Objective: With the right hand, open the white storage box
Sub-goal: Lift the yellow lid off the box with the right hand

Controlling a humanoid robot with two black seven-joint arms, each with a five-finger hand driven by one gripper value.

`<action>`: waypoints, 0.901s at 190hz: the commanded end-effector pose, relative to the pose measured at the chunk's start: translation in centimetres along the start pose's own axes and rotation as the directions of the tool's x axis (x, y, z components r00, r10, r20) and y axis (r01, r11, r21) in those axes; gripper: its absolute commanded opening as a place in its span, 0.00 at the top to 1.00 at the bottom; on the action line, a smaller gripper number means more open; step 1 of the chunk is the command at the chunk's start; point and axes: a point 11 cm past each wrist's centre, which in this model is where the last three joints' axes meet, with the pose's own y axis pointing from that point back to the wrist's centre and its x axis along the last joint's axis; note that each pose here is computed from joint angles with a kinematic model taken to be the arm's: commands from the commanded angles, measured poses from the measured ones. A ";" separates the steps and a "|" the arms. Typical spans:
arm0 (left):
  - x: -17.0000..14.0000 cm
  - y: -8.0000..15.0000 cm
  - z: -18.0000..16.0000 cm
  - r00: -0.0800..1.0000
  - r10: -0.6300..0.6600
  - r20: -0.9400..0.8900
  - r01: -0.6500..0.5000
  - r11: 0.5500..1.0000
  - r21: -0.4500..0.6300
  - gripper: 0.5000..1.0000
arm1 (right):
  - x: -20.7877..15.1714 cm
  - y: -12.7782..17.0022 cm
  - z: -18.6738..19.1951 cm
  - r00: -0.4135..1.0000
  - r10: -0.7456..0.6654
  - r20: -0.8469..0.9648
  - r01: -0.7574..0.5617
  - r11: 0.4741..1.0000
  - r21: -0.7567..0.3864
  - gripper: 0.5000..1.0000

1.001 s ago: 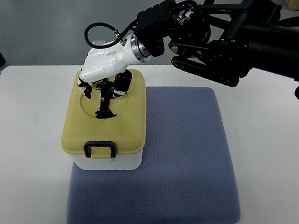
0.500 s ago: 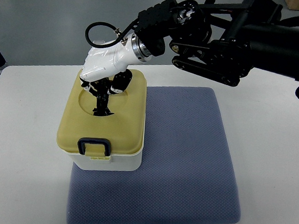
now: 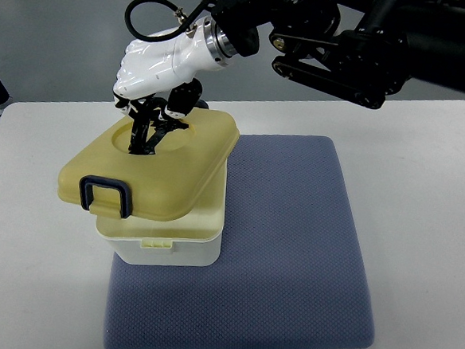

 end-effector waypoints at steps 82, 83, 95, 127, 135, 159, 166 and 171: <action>0.0 0.0 0.0 1.000 0.000 0.001 0.000 1.000 0.000 0.00 | -2.6 10.4 5.8 0.999 -0.039 0.031 0.045 0.977 -0.211 1.00; 0.0 0.0 0.0 1.000 0.000 0.001 0.000 1.000 0.000 0.00 | -2.6 10.4 5.8 0.999 -0.039 0.031 0.045 0.977 -0.211 1.00; 0.0 0.0 0.0 1.000 0.000 0.001 0.000 1.000 0.000 0.00 | -4.4 10.9 6.1 0.997 -0.058 0.053 0.068 0.973 -0.221 1.00; 0.0 0.0 0.0 1.000 0.000 0.001 0.000 1.000 0.000 0.00 | -8.8 13.1 7.0 0.988 -0.091 0.122 0.120 0.957 -0.264 1.00; 0.0 0.0 0.0 1.000 -0.001 -0.001 0.001 1.000 0.000 0.00 | -9.5 13.7 7.2 0.986 -0.091 0.137 0.126 0.954 -0.273 1.00; 0.0 0.0 0.0 1.000 0.000 0.001 0.000 1.000 0.000 0.00 | -12.0 15.7 7.7 0.979 -0.085 0.185 0.140 0.941 -0.309 1.00; 0.0 0.0 0.0 1.000 0.000 0.001 0.000 1.000 0.000 0.00 | -12.5 16.1 7.8 0.979 -0.080 0.189 0.138 0.939 -0.315 1.00; 0.0 0.0 0.0 1.000 0.000 0.001 0.000 1.000 0.000 0.00 | -13.2 16.1 7.7 0.978 -0.076 0.195 0.136 0.939 -0.317 1.00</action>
